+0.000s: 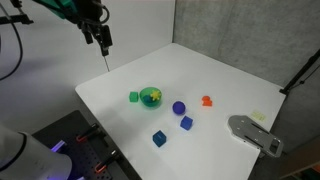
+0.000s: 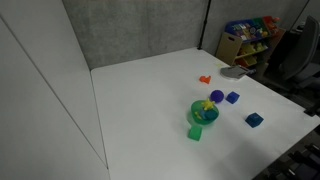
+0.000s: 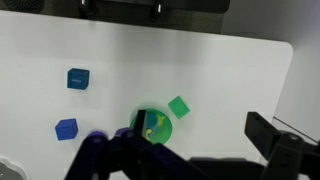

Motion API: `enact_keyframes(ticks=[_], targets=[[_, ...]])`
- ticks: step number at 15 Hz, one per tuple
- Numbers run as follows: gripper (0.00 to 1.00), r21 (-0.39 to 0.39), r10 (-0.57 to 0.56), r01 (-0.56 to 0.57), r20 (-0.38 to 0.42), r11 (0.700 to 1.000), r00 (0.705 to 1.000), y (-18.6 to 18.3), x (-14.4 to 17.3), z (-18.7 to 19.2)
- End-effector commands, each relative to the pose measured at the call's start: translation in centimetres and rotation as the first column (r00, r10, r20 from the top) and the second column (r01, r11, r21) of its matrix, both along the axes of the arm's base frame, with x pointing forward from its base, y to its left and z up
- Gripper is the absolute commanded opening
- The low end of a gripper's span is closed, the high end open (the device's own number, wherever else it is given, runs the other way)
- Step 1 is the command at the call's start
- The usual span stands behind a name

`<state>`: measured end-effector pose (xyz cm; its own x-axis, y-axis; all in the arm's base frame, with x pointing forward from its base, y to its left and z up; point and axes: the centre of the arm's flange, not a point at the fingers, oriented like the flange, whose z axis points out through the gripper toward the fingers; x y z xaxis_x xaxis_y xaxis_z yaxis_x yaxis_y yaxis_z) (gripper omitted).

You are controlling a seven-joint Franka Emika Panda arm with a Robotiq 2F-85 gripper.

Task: Remove the light blue toy from the green plate and put it on the worktop

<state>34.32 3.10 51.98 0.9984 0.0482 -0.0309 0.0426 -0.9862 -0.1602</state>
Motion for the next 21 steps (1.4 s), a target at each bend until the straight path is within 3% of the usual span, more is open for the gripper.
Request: enact_keyframes(ticks=[1, 11, 21], targets=[[1.0, -0.015, -0.014, 0.015, 0.032, 1.0, 0.999, 0.5, 2.3, -0.4], [1.0, -0.051, -0.093, 0.1, 0.121, 0.994, 0.988, 2.2, 10.8, -5.5], [1.0, -0.182, -0.175, 0.212, 0.197, 0.96, 0.965, 2.5, 18.0, -17.1]])
